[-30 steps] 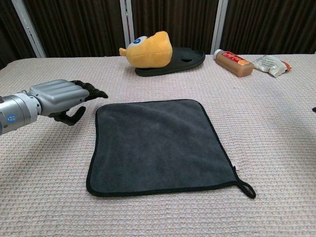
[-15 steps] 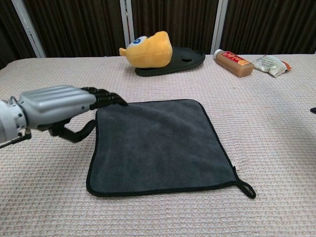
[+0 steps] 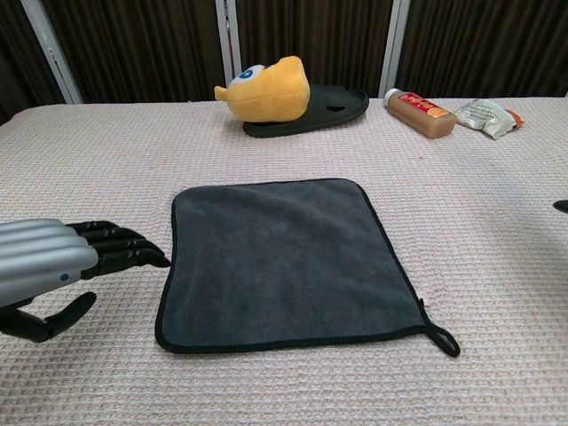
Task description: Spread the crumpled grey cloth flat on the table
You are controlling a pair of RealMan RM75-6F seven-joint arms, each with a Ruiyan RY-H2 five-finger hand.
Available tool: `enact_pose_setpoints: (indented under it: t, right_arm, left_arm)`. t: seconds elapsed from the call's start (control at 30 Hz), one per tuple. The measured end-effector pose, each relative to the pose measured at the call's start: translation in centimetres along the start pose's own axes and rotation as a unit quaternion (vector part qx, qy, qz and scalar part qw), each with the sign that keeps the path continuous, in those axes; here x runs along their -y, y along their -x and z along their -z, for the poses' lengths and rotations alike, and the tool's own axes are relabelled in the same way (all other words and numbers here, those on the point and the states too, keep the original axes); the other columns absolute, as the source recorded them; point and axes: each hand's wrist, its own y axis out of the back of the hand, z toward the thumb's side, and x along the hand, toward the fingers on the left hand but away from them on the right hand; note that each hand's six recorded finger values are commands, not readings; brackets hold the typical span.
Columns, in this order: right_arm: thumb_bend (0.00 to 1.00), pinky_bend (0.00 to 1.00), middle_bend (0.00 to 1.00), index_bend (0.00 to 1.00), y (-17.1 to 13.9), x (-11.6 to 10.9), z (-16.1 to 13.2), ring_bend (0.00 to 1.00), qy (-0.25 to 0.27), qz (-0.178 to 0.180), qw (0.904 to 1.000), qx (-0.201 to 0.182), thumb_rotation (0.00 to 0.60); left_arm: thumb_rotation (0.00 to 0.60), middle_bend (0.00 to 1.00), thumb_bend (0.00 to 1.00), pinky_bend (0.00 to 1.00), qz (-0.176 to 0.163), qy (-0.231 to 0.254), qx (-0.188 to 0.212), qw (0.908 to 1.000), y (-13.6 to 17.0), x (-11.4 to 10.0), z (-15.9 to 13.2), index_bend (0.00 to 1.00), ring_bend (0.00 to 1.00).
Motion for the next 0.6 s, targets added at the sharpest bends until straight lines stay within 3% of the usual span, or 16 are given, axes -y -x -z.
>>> enact_pose_setpoints:
  t: [0.6]
  right_arm:
    - [0.16,0.0,0.0,0.0,-0.2,-0.1,-0.4,0.0,0.006,0.0,1.0,-0.005,0.6]
  left_arm:
    - [0.6,0.05,0.77,0.03,0.038,-0.002,0.034,0.9987,0.2,3.2,-2.6,0.06,0.0]
